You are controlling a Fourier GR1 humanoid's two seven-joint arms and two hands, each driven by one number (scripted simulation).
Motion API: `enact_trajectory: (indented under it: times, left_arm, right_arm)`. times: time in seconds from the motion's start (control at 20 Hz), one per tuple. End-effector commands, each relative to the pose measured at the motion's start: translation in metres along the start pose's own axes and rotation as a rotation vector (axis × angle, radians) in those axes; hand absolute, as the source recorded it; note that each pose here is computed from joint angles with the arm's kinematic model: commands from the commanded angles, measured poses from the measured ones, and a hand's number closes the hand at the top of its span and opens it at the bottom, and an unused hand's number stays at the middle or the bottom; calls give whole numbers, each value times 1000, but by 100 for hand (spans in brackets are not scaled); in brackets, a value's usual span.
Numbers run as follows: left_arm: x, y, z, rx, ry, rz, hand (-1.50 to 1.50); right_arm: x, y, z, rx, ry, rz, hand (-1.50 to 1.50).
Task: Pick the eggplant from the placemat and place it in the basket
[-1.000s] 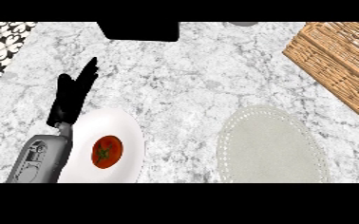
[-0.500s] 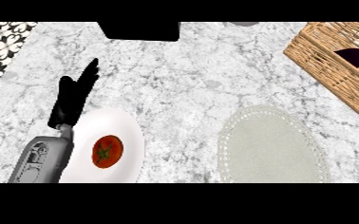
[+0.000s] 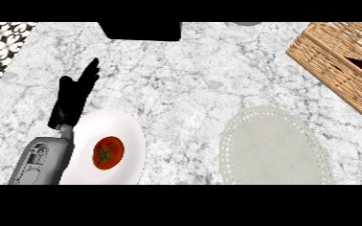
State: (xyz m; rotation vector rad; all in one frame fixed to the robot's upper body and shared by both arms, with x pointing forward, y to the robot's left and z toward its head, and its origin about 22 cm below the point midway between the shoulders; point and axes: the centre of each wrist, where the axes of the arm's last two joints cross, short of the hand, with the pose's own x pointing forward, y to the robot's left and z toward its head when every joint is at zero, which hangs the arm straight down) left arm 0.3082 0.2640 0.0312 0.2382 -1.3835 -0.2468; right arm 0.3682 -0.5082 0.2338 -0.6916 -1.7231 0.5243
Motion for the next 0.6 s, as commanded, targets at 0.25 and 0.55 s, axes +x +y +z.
enact_trajectory:
  times: [0.25, 0.55]
  left_arm:
    - [10, -5, 1, -8, -19, -12, 0]
    - [4, 2, 0, 11, -19, -4, 0]
  right_arm:
    - [-13, -67, 49, -192, 160, -130, -150]
    - [-32, -93, 92, -190, 190, -152, -150]
